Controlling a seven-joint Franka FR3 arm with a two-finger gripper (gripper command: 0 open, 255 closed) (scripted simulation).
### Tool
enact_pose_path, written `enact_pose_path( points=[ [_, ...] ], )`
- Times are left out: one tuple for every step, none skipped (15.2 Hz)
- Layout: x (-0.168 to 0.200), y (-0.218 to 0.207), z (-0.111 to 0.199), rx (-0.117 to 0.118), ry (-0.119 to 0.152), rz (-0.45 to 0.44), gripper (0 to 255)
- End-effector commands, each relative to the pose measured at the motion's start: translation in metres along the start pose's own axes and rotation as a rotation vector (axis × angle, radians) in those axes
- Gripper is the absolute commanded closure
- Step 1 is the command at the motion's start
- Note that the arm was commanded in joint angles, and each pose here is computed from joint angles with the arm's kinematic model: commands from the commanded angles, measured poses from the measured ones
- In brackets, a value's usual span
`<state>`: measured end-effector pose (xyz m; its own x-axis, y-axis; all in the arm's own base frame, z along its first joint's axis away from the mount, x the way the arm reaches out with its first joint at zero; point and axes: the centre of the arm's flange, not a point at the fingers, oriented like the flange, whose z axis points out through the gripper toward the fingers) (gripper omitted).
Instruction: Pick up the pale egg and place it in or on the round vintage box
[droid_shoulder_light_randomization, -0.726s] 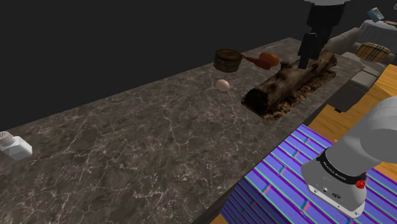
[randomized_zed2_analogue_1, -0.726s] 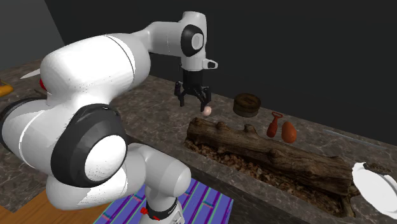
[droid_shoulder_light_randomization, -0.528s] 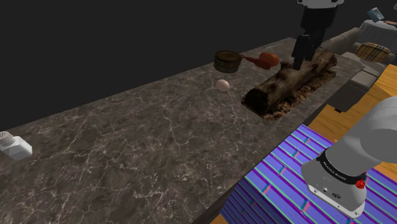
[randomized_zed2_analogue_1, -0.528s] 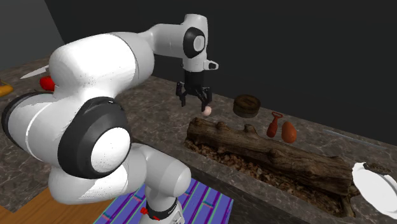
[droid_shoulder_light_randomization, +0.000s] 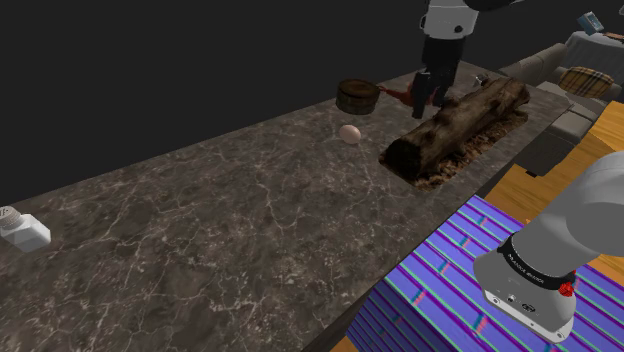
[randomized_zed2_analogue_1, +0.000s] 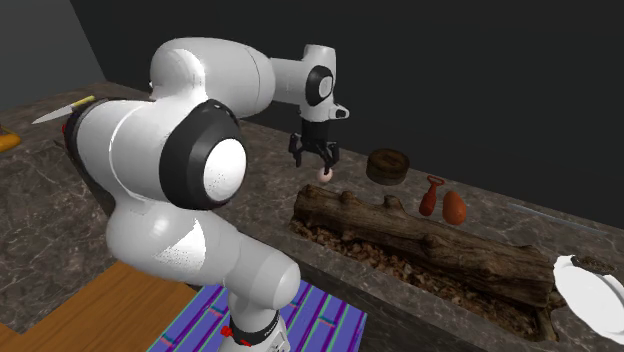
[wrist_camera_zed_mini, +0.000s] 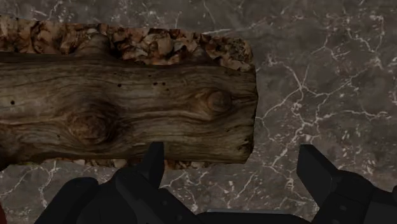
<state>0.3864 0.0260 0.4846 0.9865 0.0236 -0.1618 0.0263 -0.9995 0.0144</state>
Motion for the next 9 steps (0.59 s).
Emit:
enact_pose_path(
  points=[
    [0.024, -0.001, 0.012, 0.008, 0.009, -0.001, 0],
    [0.035, -0.002, 0.018, 0.012, 0.013, -0.002, 0],
    [0.046, -0.003, 0.023, 0.016, 0.017, -0.003, 0],
    [0.057, -0.005, 0.029, 0.02, 0.021, -0.004, 0],
    [0.069, -0.006, 0.034, 0.024, 0.024, -0.005, 0],
    [0.08, -0.007, 0.04, 0.028, 0.028, -0.006, 0],
    [0.091, -0.009, 0.045, 0.032, 0.032, -0.007, 0],
    [0.103, -0.01, 0.05, 0.036, 0.036, -0.008, 0],
    [0.114, -0.012, 0.055, 0.04, 0.039, -0.009, 0]
  ],
)
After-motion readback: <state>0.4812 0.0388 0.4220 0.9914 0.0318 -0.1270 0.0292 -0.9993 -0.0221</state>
